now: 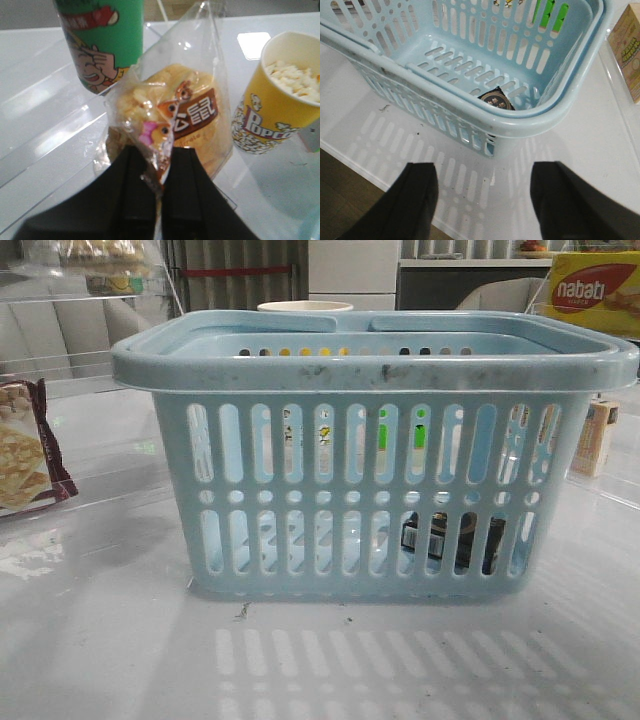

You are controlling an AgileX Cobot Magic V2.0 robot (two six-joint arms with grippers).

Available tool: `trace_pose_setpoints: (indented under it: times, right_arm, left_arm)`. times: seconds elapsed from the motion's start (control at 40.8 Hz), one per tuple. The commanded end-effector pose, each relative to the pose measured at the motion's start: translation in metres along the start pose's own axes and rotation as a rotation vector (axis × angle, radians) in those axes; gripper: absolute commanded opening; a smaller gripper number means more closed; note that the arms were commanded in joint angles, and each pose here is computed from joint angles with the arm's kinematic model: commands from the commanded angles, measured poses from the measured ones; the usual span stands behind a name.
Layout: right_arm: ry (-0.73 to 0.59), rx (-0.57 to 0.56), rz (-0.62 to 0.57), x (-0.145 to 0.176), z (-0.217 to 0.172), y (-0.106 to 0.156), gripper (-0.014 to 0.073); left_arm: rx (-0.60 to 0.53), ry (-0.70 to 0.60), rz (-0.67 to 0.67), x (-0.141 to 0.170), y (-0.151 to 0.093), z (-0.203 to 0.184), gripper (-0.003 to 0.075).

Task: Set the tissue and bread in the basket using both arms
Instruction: 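Grasp the packaged bread bun with the left gripper, then carry the bread bun into the blue basket and open the left gripper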

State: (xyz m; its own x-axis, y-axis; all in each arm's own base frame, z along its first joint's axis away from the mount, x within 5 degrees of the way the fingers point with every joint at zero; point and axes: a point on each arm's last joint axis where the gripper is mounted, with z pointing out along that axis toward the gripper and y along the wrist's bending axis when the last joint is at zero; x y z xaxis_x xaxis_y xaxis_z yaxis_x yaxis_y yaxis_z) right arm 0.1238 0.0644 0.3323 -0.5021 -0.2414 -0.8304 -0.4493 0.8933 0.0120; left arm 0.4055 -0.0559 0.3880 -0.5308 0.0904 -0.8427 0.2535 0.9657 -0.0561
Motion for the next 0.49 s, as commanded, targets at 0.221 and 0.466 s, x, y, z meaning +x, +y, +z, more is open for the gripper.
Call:
trace_pose_setpoints:
  times: [0.221, 0.466]
  right_arm:
    - [-0.093, 0.0, -0.009, -0.013, -0.006, 0.0, 0.0517]
    - [-0.089, 0.0, -0.009, -0.012, -0.006, 0.0, 0.0517]
  left_arm:
    - [0.233, -0.059, 0.208, -0.021, -0.087, -0.085, 0.0092]
    - [0.411, 0.021, 0.31, 0.007, -0.159, -0.07, 0.0092]
